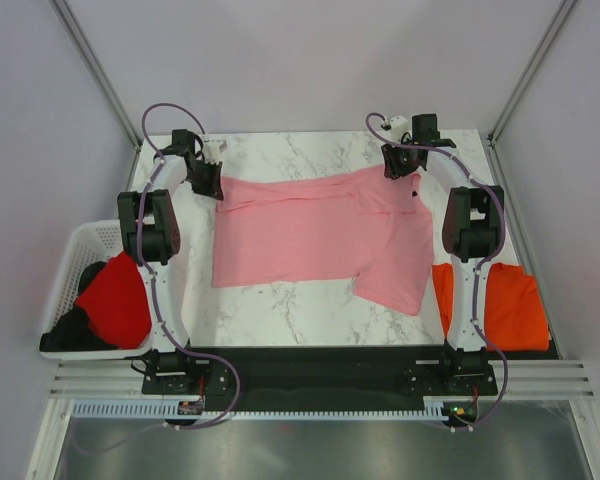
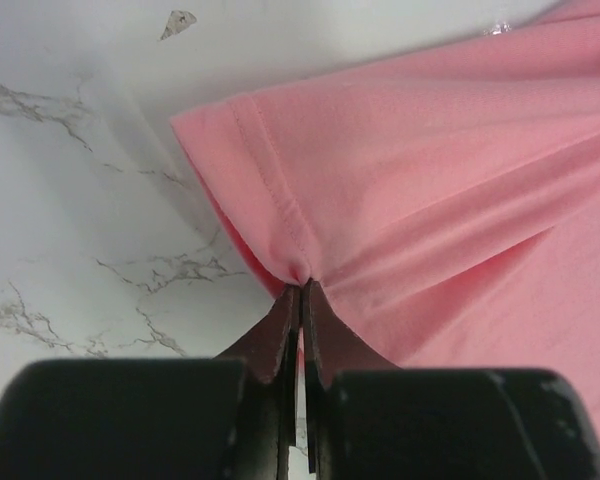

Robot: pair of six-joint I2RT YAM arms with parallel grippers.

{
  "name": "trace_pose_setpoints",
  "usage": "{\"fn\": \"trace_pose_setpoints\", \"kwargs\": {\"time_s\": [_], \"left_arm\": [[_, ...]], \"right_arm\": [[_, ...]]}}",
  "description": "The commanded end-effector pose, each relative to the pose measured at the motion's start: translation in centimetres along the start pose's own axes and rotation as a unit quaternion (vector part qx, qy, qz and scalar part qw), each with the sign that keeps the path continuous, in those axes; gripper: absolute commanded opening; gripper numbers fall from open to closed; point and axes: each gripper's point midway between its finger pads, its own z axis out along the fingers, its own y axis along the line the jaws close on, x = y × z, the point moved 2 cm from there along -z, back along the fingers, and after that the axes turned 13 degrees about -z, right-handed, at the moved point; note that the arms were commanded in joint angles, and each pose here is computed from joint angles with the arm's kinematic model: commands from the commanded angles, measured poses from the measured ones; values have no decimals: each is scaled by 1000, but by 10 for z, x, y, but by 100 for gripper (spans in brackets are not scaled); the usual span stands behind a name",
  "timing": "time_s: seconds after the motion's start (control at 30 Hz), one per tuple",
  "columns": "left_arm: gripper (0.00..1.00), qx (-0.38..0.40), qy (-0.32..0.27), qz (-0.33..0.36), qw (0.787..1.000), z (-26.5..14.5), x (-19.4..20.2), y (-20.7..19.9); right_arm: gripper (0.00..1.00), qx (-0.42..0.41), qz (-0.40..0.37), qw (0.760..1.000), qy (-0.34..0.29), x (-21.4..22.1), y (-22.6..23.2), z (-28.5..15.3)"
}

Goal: Fold and stack the t-shirts
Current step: Fold the tshirt

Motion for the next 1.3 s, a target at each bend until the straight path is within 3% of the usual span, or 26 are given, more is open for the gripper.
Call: {"fn": "trace_pose_setpoints", "kwargs": {"time_s": [0.0, 0.33, 0.57, 0.7, 0.77, 0.87, 0.9, 1.03, 1.27], "left_arm": [[4, 1, -36, 18, 999, -28, -21, -11], [2, -13, -46, 31, 998, -36, -27, -14], [14, -28, -47, 43, 998, -37, -29, -14], [14, -28, -41, 43, 998, -32, -25, -15], [25, -32, -37, 44, 998, -28, -23, -16], [31, -37, -35, 44, 998, -26, -22, -14], [31, -38, -35, 43, 998, -26, -22, -13], [12, -34, -35, 45, 998, -24, -22, -14], [2, -35, -41, 50, 997, -31, -24, -16]], "right_arm": [[45, -2, -10, 1000, -12, -8, -1, 1], [45, -6, -8, 1000, -15, -9, 0, 2], [45, -7, -7, 1000, -18, -11, 0, 1], [45, -6, -8, 1000, -20, -13, 0, -1], [46, -7, -8, 1000, -19, -12, 0, -1], [46, -7, -7, 1000, -18, -11, 1, -1], [46, -7, -8, 1000, -19, -12, 2, -2], [46, -8, -7, 1000, -18, -11, 2, -2], [46, -7, -8, 1000, -15, -9, 2, -3]]}}
